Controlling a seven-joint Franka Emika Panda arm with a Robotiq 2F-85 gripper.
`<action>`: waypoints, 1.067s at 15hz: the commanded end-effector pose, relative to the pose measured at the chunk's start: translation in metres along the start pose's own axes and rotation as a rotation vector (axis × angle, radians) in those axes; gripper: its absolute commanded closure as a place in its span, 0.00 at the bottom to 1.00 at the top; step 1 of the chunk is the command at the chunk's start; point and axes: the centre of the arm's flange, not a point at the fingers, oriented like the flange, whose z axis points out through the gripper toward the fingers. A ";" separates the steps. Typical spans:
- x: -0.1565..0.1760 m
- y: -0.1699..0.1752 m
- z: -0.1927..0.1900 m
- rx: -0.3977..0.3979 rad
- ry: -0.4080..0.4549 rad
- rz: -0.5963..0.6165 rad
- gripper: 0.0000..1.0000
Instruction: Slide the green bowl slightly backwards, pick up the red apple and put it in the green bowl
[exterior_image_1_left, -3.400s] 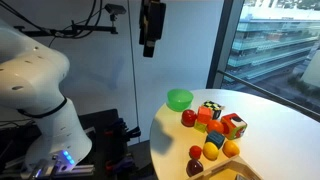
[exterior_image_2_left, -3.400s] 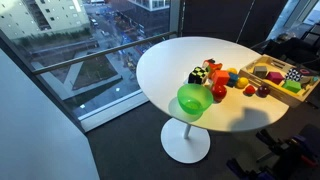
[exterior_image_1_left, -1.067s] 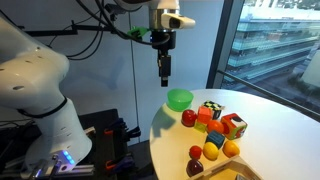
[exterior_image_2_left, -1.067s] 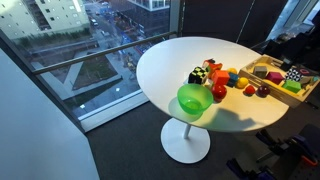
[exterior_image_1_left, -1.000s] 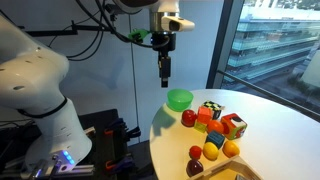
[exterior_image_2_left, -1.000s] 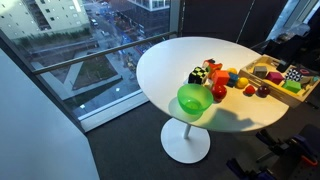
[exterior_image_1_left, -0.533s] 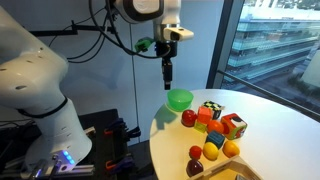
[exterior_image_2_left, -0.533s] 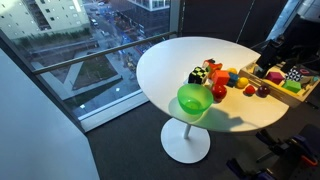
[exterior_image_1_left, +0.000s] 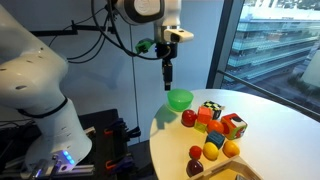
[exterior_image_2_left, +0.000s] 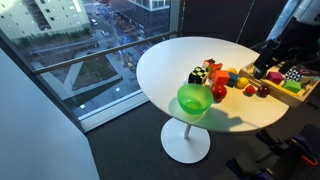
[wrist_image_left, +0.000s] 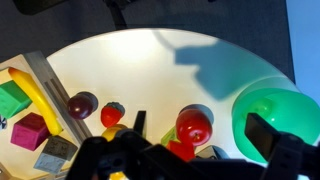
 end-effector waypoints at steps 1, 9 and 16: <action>0.000 0.000 0.000 0.000 0.000 0.000 0.00; 0.008 -0.029 0.036 -0.002 -0.021 0.045 0.00; 0.017 -0.065 0.075 -0.001 0.019 0.126 0.00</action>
